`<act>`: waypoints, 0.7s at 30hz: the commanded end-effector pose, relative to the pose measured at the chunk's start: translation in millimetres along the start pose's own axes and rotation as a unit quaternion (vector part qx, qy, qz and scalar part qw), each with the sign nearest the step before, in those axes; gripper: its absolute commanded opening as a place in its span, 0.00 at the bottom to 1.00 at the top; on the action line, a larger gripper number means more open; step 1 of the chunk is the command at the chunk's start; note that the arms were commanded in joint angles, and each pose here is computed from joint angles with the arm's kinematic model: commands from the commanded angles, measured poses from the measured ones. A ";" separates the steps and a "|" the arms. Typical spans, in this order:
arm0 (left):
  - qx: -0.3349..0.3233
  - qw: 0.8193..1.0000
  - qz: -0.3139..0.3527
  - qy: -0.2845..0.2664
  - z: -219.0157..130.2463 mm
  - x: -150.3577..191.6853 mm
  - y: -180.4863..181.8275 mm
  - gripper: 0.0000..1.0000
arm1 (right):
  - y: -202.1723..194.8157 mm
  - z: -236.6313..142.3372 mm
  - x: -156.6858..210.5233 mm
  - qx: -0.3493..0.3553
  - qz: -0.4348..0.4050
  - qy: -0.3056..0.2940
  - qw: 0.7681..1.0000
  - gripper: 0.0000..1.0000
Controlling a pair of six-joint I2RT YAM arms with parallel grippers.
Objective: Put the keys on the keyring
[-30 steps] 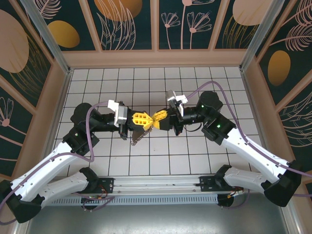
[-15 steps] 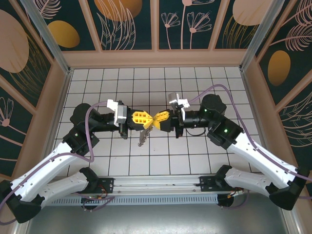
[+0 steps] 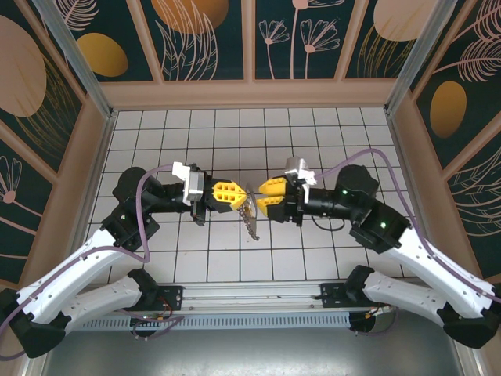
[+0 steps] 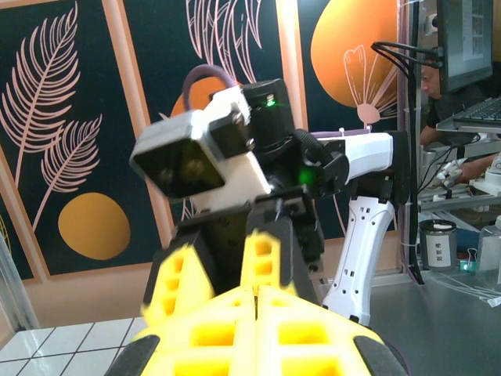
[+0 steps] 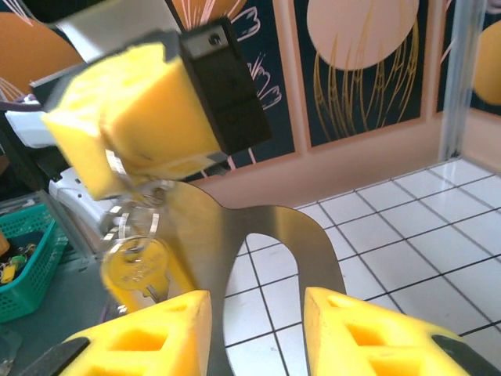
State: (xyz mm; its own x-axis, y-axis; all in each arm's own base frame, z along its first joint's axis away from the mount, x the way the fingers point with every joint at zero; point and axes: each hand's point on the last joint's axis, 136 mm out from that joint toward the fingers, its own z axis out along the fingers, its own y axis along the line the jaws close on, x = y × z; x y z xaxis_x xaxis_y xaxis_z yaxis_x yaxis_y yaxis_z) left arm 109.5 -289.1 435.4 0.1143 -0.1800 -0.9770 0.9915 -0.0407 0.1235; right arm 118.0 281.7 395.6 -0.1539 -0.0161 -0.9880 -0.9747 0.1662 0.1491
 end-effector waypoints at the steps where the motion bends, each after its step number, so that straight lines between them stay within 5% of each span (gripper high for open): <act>1: 0.017 0.999 0.028 -0.025 -2.3 -18.7 -9.9 0.00 | 2.3 -9.7 -8.8 0.019 -0.030 -0.020 0.999 0.37; 21: 0.015 1.000 0.013 -0.008 -0.2 -3.0 -6.4 0.00 | 22.6 17.1 -27.2 -0.037 -0.069 -0.070 0.995 0.42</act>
State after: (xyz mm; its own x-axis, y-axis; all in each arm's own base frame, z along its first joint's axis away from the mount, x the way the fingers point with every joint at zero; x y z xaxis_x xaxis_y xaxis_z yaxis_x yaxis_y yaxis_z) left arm 107.9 -289.3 434.6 0.1130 -0.1782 -0.9775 0.9910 -0.0510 0.1238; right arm 102.4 304.3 407.7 -0.0528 0.0386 -0.9979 -0.9948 0.0856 0.0560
